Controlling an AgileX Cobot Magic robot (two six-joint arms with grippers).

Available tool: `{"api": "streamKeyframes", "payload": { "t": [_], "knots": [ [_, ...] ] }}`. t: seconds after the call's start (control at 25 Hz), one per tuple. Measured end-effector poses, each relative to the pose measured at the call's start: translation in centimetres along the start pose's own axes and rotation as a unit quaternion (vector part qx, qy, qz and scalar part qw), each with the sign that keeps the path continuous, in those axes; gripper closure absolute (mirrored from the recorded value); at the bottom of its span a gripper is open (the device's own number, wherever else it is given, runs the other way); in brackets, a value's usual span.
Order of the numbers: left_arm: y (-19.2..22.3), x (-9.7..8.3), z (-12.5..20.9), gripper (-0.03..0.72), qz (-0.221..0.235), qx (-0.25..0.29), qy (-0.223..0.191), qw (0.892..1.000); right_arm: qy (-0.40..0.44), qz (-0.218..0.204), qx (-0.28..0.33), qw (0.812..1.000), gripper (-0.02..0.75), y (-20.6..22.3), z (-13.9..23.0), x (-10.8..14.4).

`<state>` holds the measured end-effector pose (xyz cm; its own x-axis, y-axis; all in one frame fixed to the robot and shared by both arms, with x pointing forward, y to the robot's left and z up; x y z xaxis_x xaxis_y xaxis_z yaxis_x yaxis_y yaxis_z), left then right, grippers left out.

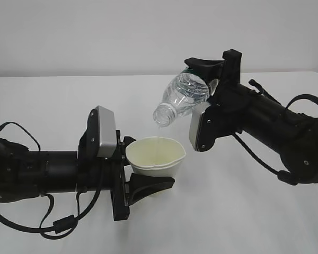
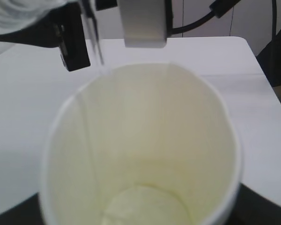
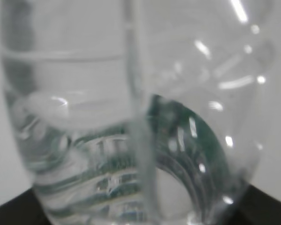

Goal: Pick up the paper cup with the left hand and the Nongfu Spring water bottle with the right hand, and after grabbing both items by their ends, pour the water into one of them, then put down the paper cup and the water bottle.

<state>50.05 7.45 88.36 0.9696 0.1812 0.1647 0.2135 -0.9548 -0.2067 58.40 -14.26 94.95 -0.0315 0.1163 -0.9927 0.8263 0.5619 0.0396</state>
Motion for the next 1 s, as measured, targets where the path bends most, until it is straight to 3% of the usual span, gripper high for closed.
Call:
{"api": "streamKeyframes", "payload": {
  "t": [1.0],
  "knots": [
    [-0.5,0.6,-2.4,0.269,-0.018,-0.020,-0.007,1.000,-0.009,0.038,-0.005,0.999,0.264,-0.4,-0.4,-2.8]
  ]
}}
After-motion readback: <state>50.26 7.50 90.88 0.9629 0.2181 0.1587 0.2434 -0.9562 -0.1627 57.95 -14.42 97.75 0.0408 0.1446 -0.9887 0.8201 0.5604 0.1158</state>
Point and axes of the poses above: a point on each arm's last joint axis where the gripper is mounted, y pointing out along that axis toward the gripper, x along the wrist's bending axis when the last joint is at zero, z = x × y, the point moved 2 cm from there along y, pointing out along that axis toward the gripper, and after that the axes turned 5 degrees about y, right-handed, at the moved point
